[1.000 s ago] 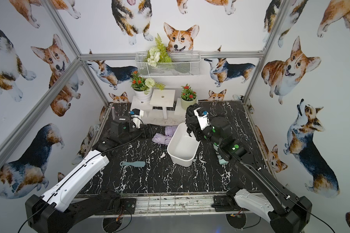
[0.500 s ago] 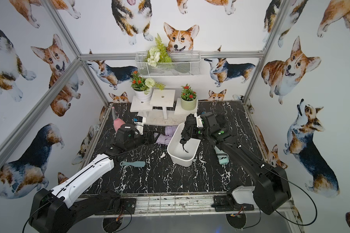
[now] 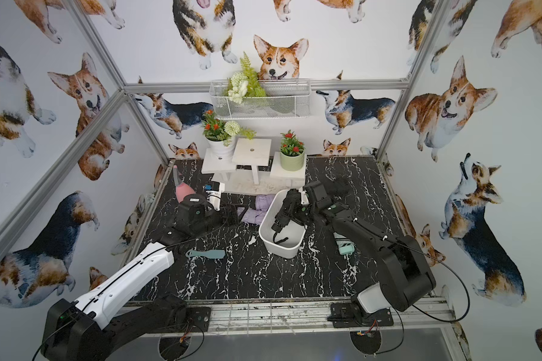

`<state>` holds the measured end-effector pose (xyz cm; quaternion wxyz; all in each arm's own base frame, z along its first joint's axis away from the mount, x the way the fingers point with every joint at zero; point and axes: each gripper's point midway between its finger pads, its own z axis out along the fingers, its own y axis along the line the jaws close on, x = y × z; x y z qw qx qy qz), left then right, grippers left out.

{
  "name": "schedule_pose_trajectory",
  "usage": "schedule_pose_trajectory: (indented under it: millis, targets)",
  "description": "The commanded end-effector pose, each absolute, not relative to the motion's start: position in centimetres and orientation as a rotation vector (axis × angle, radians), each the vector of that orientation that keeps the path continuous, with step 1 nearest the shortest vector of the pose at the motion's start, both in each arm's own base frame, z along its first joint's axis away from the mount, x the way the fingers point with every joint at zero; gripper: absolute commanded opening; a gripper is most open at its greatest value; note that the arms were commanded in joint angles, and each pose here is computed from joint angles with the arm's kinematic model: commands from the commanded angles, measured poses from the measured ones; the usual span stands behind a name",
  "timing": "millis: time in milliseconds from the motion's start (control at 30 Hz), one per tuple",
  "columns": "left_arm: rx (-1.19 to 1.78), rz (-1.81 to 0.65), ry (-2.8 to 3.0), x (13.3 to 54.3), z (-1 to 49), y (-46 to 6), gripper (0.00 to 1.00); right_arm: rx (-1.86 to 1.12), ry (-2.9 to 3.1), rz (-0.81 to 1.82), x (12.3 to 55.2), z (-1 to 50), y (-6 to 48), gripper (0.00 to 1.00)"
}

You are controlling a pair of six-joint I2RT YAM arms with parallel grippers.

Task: Put the umbrella into the storage box
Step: Place the umbrella in the storage box.

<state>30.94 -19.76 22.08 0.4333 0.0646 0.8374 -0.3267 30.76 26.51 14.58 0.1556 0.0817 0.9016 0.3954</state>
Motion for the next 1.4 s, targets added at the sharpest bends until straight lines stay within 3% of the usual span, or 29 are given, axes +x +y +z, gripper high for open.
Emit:
schedule_pose_trajectory:
  millis: [0, 700, 767, 1167, 1367]
  targets:
    - [0.191, -0.832, 2.065, 30.9, 22.6, -20.1, 0.85, 0.227, 2.540, 1.167, 31.6, 15.8, 27.7, 0.21]
    - [0.204, -0.851, 2.059, 30.0, 23.3, -20.0, 0.85, 0.342, 2.624, 1.056, 31.7, 12.5, 28.2, 0.52]
    - [0.204, -0.849, 2.061, 30.0, 23.3, -20.0, 0.85, 0.339, 2.623, 1.050, 31.7, 12.5, 28.1, 0.62]
    - [0.210, -0.848, 2.081, 30.1, 22.8, -20.2, 0.85, 0.199, 2.514, 0.951, 31.3, 16.9, 25.9, 0.66]
    - [0.241, -0.781, 2.112, 30.1, 21.7, -20.5, 0.85, 0.130, 2.451, 0.710, 30.9, 20.3, 19.2, 0.65]
